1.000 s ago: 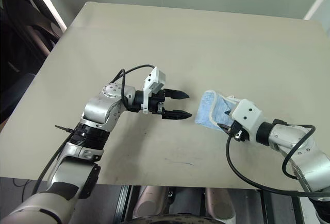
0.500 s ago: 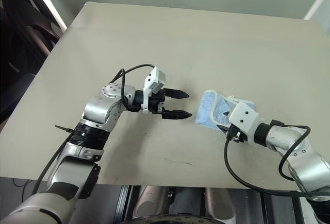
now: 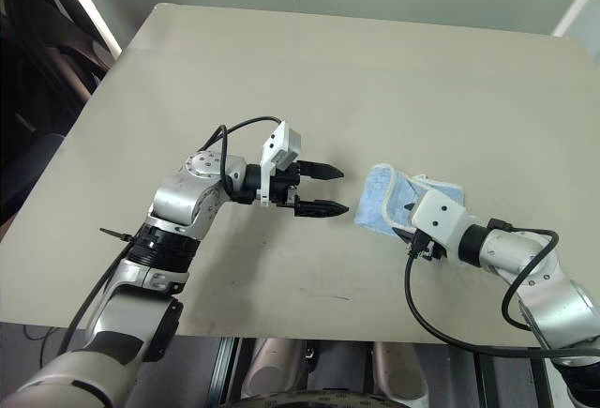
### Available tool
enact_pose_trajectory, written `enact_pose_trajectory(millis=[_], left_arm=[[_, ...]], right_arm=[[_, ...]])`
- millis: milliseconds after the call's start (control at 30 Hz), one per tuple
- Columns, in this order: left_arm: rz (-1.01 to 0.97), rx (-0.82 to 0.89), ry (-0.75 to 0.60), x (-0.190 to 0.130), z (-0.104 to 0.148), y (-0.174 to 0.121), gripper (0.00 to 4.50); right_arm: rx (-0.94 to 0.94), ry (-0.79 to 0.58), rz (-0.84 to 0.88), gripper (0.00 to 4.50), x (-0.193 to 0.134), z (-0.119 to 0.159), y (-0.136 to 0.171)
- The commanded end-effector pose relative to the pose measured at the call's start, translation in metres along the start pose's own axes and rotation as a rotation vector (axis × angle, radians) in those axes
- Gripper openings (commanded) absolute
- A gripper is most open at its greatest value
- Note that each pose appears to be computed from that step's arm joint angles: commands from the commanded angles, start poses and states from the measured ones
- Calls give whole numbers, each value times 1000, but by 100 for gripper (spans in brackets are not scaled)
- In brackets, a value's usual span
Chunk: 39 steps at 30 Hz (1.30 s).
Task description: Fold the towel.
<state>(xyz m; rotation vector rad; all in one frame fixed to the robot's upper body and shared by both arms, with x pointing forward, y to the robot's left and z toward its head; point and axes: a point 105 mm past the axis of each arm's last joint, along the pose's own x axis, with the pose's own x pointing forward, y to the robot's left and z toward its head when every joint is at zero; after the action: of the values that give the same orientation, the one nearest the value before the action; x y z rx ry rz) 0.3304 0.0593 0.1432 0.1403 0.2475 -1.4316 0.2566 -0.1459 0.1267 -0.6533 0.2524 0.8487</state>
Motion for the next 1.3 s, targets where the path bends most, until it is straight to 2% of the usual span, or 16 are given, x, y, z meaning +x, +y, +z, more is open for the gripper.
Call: enact_pose_trajectory(millis=[33, 367, 633, 967, 1300], left_arm=[[-6, 37, -12, 1, 7, -2, 450], [-10, 39, -8, 2, 6, -2, 450], [-13, 39, -7, 3, 6, -2, 450], [-10, 39, -5, 3, 5, -2, 450], [-14, 38, -7, 4, 5, -2, 450]], right_arm=[[-40, -27, -48, 227, -5, 8, -10], [-60, -6, -35, 227, -6, 3, -4], [-69, 1, -94, 227, -5, 2, -15], [40, -87, -157, 227, -18, 19, -33], [104, 14, -264, 227, -43, -3, -49]])
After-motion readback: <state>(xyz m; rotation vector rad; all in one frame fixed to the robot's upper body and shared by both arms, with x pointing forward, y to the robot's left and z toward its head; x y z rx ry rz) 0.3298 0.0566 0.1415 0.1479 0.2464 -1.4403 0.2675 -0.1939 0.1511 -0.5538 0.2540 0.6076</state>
